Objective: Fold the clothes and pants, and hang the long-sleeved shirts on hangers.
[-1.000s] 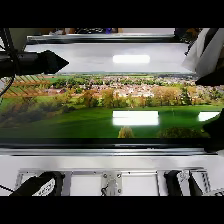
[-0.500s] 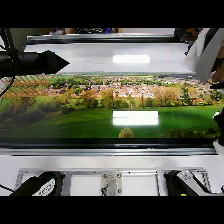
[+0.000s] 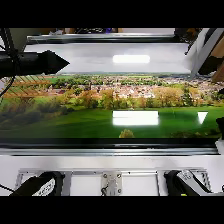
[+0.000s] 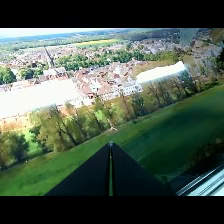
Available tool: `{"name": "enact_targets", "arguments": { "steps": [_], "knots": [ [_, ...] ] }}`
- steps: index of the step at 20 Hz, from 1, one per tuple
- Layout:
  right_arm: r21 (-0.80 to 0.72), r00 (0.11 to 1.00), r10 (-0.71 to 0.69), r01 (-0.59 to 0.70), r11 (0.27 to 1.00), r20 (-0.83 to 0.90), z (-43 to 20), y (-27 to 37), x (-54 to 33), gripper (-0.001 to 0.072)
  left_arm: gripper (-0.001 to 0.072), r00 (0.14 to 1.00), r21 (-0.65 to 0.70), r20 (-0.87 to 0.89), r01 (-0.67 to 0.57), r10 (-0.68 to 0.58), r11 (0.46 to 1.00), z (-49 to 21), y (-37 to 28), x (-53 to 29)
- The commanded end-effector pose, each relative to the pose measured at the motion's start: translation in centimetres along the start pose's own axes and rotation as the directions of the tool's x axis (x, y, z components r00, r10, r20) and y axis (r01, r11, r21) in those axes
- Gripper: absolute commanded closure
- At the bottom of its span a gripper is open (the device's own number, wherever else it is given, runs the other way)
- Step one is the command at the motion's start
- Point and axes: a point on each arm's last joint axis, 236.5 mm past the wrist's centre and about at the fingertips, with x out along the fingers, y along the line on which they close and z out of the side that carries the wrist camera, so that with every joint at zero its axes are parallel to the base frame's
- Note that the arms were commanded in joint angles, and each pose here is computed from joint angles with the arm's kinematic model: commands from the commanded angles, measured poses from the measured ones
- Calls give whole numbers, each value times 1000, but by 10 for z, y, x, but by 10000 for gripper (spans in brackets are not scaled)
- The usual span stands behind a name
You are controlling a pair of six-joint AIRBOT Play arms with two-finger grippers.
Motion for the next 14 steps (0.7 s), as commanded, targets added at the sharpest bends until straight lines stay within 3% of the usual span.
{"name": "enact_targets", "arguments": {
  "steps": [1, 4, 5, 7, 8, 12, 14],
  "knots": [
    [29, 999, -43, 43, 999, -24, -6, -10, 0, 700, 691, 1000, 2, -2, -1, 1, 1000, 0, 0, 0],
    [39, 1000, -2, 3, 999, -3, -1, -1, 0, 682, 691, 1000, 2, -2, -1, 1, 1000, 0, 0, 0],
    [39, 1000, 18, -18, 999, 10, 3, 4, -1, 639, 691, 1000, 2, -2, -1, 1, 1000, 0, 0, 0],
    [37, 997, 62, -64, 997, 37, 12, 15, -2, 247, 691, 1000, 2, -3, 0, 0, 1000, -1, 0, 0],
    [38, 995, 83, -85, 996, 51, 16, 20, -3, 191, 691, 1000, 2, -3, 0, 0, 1000, -1, 0, 0],
    [12, 946, 262, -269, 963, 192, 71, 67, -29, 198, 691, 1000, 2, -7, 1, -1, 1000, -2, 0, 0],
    [77, 881, 384, -419, 905, 276, 103, 99, -52, 198, 691, 1000, 2, -13, 1, -1, 1000, -3, 0, 0]
  ]
}}
